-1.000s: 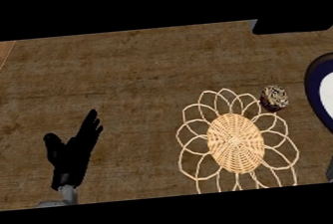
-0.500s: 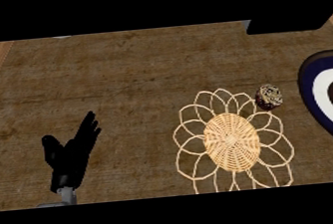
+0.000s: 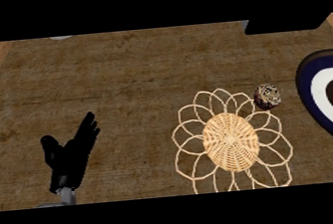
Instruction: Pick the bell pepper from the placemat and place it in the plate
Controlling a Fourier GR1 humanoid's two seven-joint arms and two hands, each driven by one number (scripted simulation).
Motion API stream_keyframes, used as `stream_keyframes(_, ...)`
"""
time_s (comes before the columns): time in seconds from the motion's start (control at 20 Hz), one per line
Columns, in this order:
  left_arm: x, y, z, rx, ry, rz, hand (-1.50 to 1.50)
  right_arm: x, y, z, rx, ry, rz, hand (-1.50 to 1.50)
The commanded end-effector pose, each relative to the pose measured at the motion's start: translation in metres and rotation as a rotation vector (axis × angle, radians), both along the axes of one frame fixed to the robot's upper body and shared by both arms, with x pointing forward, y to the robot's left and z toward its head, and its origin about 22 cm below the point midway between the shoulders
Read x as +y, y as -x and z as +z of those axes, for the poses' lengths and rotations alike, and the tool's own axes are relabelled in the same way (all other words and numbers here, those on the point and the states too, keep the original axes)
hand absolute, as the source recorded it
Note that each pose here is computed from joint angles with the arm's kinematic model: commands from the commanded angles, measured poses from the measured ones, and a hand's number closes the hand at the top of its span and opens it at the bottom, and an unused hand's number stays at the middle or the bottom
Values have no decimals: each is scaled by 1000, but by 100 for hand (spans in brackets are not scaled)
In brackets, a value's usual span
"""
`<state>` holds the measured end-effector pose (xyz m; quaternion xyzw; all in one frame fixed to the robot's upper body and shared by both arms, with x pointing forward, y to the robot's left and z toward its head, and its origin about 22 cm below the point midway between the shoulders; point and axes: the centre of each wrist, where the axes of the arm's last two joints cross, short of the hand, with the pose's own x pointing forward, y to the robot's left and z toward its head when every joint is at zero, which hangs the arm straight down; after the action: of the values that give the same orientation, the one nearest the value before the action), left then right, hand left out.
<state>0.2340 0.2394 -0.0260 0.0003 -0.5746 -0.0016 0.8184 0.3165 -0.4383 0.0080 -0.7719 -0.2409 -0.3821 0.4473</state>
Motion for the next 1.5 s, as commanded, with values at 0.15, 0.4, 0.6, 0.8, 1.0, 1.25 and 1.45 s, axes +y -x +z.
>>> stream_keyframes(0.15,-4,3,-11,40,-6,-1,0,1,3,21,-268,227,-22,-150)
stream_keyframes(0.4,-10,-7,0,48,-6,15,0,27,27,17,-398,200,-7,-150)
stream_keyframes(0.6,-2,7,-12,41,-4,16,0,75,45,9,-466,178,108,-150)
stream_keyframes(0.8,20,8,-5,48,-13,31,0,116,85,-13,-438,130,201,-150)
stream_keyframes(1.0,9,6,-2,35,-7,10,0,137,99,-15,-430,121,293,-150)
stream_keyframes(1.25,4,13,-4,47,3,8,0,140,111,-39,-340,73,295,-150)
stream_keyframes(1.45,20,14,-14,44,-12,2,0,148,110,-44,-329,34,318,-150)
